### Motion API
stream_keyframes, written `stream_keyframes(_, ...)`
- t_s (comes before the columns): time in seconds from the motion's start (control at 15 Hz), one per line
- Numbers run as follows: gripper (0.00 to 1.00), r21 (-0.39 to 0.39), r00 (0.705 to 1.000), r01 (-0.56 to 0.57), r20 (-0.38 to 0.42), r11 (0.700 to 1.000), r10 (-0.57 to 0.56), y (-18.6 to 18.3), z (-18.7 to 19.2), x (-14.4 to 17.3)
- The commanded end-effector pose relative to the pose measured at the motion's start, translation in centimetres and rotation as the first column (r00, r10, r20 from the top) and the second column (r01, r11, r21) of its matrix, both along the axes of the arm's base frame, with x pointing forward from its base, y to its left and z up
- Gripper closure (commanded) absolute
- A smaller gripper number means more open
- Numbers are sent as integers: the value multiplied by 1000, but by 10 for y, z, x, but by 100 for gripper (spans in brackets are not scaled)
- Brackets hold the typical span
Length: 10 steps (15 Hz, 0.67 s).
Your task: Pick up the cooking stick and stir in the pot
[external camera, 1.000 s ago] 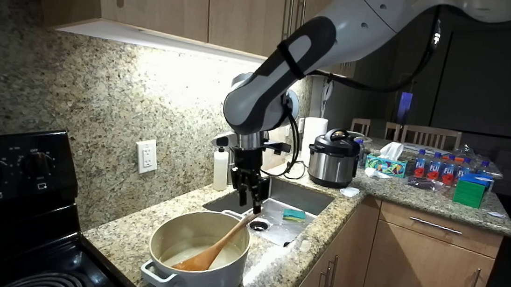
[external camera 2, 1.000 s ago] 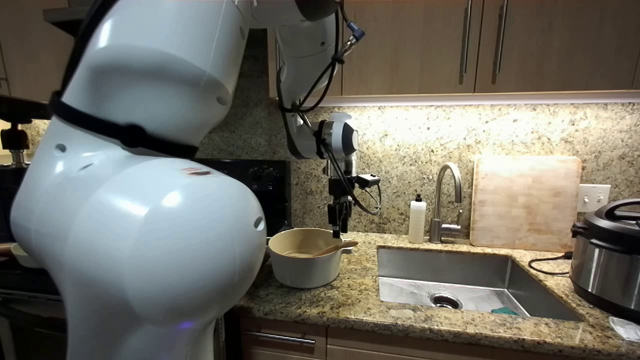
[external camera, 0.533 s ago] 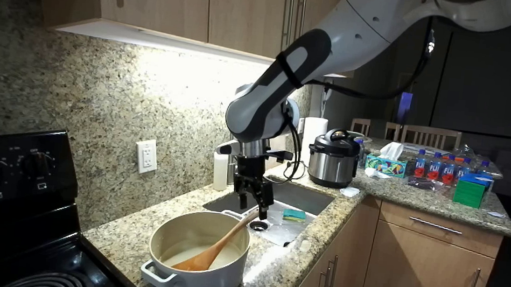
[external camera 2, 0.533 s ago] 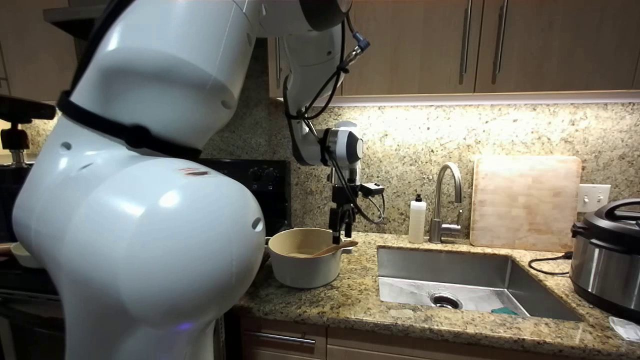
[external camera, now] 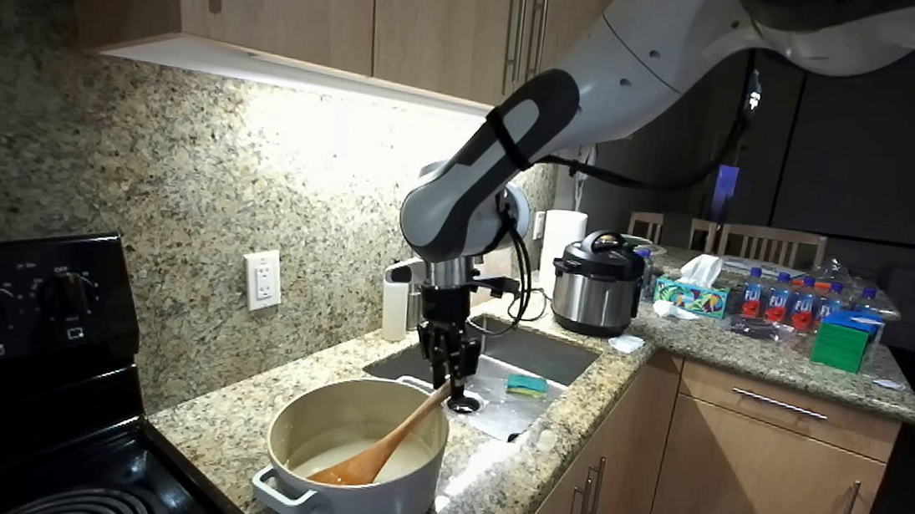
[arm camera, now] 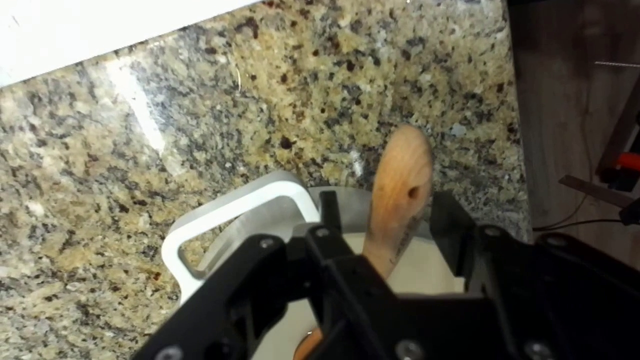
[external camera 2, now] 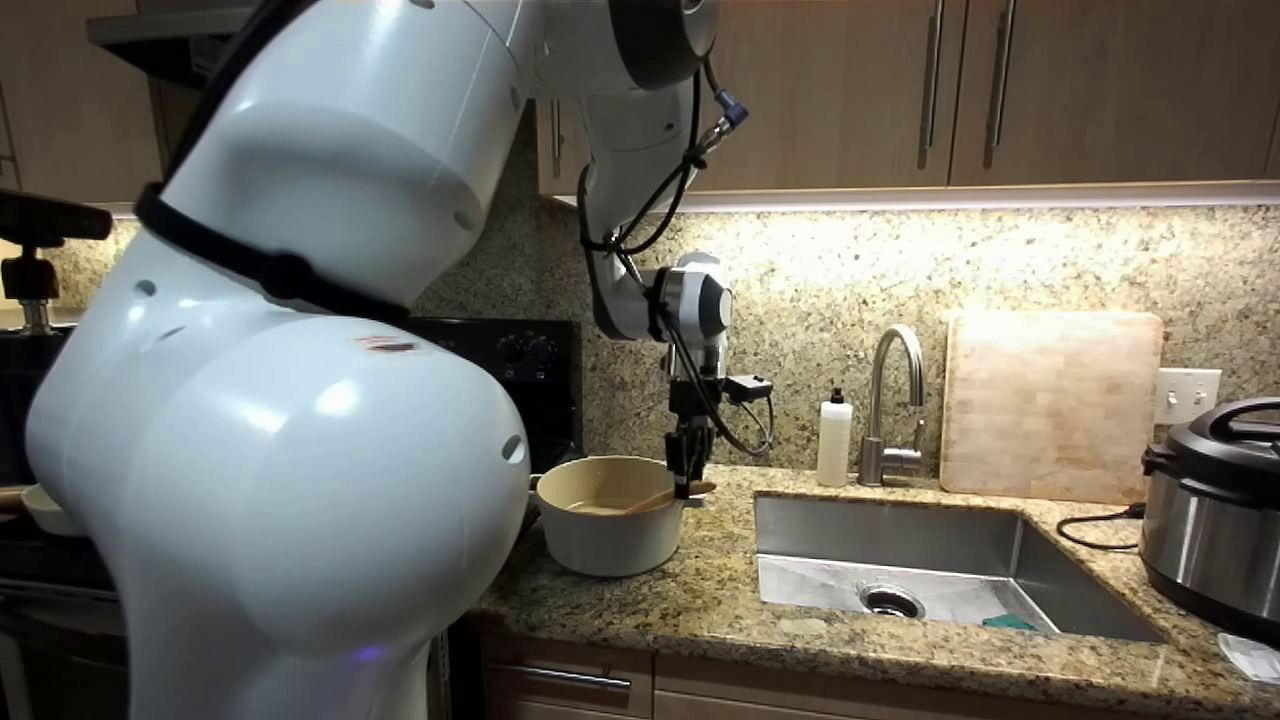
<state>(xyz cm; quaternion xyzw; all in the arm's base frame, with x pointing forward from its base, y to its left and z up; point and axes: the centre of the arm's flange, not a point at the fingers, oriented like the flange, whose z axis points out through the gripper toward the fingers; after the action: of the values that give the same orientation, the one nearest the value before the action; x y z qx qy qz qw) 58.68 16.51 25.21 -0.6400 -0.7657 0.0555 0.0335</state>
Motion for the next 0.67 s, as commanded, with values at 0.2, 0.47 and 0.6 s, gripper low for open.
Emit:
stream_keyframes(0.2,97,25,1000,18,-8,1000,-18,-7,1,0)
stream_keyframes(0.47,93,19,999,11,48,1000,-12,-6,17,-14)
stream_keyframes(0.6,93,16,997,-1,82,1000,0,-4,27,-19)
